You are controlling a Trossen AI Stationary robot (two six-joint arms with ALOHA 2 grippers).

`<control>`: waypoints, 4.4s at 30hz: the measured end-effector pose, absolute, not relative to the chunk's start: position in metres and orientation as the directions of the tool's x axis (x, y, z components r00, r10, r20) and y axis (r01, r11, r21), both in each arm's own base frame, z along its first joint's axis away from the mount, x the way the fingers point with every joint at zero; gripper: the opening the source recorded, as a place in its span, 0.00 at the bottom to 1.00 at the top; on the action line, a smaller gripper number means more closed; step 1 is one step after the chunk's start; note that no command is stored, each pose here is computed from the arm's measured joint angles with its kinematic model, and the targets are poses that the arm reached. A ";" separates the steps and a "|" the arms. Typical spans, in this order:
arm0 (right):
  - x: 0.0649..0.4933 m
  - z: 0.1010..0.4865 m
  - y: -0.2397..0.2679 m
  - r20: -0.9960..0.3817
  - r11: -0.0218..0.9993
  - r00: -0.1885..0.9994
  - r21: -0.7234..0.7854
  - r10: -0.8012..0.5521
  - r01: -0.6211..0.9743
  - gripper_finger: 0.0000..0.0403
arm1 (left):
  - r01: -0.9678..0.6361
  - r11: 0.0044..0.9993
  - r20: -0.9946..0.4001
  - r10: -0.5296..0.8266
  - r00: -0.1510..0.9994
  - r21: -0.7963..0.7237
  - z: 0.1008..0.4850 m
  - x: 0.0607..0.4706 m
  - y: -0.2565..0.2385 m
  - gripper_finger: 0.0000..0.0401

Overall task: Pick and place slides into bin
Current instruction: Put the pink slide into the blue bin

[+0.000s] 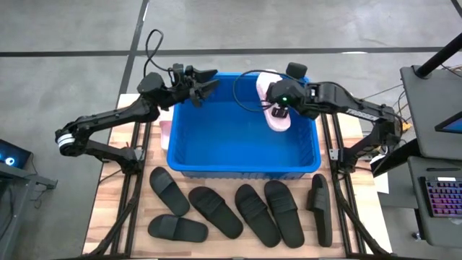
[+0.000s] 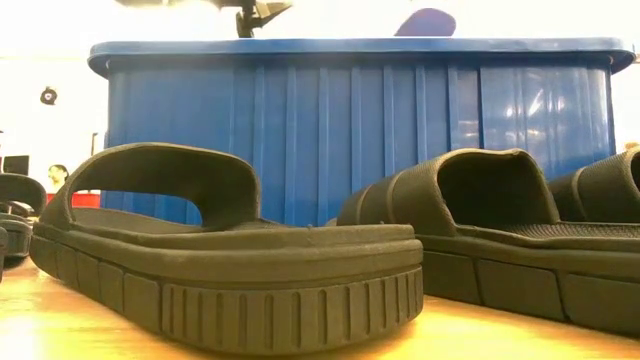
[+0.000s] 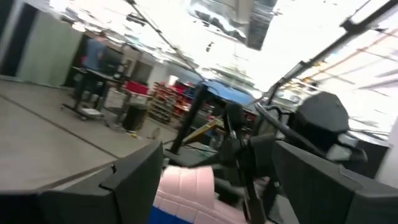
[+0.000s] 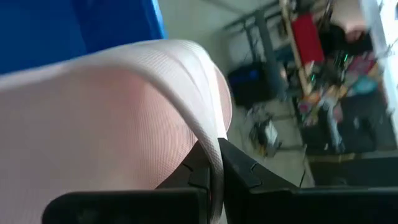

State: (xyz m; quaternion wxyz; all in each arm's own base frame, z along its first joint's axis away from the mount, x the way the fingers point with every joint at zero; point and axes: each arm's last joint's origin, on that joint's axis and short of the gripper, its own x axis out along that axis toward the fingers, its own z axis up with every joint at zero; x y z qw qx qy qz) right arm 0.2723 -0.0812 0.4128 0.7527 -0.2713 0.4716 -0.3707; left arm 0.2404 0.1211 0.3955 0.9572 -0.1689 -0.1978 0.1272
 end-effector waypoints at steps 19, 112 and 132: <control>0.261 0.281 -0.122 -0.668 0.675 0.112 -0.709 -0.736 0.202 0.02 | -0.259 0.890 0.334 0.390 0.858 -0.375 0.395 0.238 0.126 0.72; 0.239 0.165 -0.171 -0.759 0.768 -0.116 -0.632 -0.641 -0.107 0.40 | -0.308 0.888 0.299 0.413 0.860 -0.342 0.389 0.239 0.128 0.72; 0.238 0.189 -0.168 -0.824 0.831 -0.145 -0.556 -0.548 0.023 0.80 | -0.308 0.888 0.298 0.413 0.860 -0.341 0.389 0.239 0.128 0.72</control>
